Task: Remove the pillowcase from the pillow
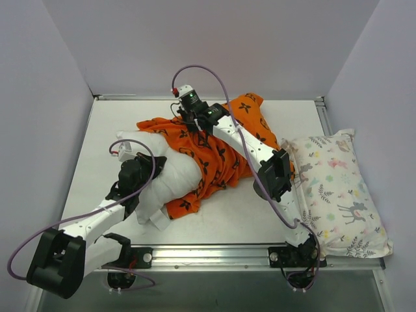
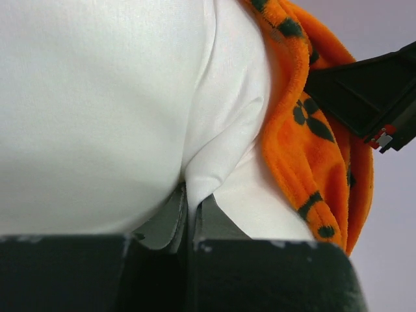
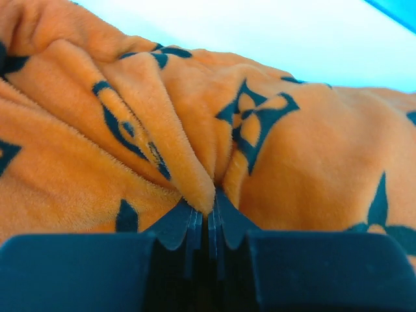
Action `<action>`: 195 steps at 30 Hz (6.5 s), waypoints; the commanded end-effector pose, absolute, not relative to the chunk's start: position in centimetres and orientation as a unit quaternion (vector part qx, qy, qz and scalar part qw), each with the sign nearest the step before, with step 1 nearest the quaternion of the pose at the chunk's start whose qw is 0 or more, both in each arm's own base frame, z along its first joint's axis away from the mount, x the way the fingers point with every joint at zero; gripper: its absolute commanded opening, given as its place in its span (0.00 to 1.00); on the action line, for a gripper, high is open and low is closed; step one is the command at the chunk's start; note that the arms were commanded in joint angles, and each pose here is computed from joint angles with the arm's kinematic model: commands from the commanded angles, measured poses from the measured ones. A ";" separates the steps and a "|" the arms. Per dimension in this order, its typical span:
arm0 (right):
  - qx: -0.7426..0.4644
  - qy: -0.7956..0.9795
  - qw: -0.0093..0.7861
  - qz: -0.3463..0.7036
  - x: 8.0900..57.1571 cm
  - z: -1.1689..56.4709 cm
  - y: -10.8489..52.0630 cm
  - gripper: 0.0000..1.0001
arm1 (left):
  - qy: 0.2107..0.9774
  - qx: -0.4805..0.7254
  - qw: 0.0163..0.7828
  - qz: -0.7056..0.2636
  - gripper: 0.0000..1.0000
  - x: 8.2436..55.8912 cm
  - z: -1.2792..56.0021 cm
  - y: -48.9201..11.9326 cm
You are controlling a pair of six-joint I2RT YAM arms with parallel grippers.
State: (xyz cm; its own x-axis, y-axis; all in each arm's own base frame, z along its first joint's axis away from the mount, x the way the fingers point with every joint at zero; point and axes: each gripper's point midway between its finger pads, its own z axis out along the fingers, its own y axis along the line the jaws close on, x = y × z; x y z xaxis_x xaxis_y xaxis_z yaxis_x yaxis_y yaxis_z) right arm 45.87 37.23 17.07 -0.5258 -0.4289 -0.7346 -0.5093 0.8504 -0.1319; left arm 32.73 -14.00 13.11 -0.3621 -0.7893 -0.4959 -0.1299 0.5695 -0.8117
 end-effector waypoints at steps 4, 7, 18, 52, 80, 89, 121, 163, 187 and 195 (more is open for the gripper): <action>-0.093 0.898 0.428 -0.044 49.2 21.1 25.7 0.00 | 0.867 -0.325 0.305 -0.221 0.00 23.9 1.2 -12.1; 0.002 0.901 0.429 -0.069 50.7 22.3 19.1 0.00 | 0.867 -0.333 0.302 -0.217 0.00 23.1 1.3 -11.6; 0.077 0.910 0.407 -0.013 51.0 22.7 14.0 0.00 | 0.838 -0.340 0.368 -0.215 0.00 23.8 8.0 -9.5; -0.143 0.869 0.465 0.091 23.0 17.3 28.4 0.87 | 0.803 -0.341 0.449 -0.194 0.00 32.0 17.8 0.8; -0.080 0.832 0.539 0.104 16.2 11.1 34.7 0.96 | 0.822 -0.292 0.444 -0.204 0.00 31.7 18.6 -0.2; -0.066 0.852 0.508 0.113 20.0 7.8 34.4 0.96 | 0.827 -0.286 0.440 -0.202 0.00 31.6 18.4 -0.3; -0.099 0.811 0.540 0.199 26.4 26.9 36.0 0.00 | 0.787 -0.297 0.520 -0.151 0.98 23.8 23.6 -2.0; 0.081 0.825 0.536 0.159 33.6 37.9 10.7 0.00 | 0.698 -0.383 0.599 -0.086 0.00 34.4 35.5 9.3; -0.005 0.935 0.334 0.118 47.7 16.8 22.0 0.57 | 0.783 -0.235 0.553 -0.163 0.97 43.7 28.1 0.4; -0.006 0.948 0.289 0.130 46.2 13.9 20.9 0.67 | 0.743 -0.310 0.581 -0.121 0.97 36.5 28.3 0.0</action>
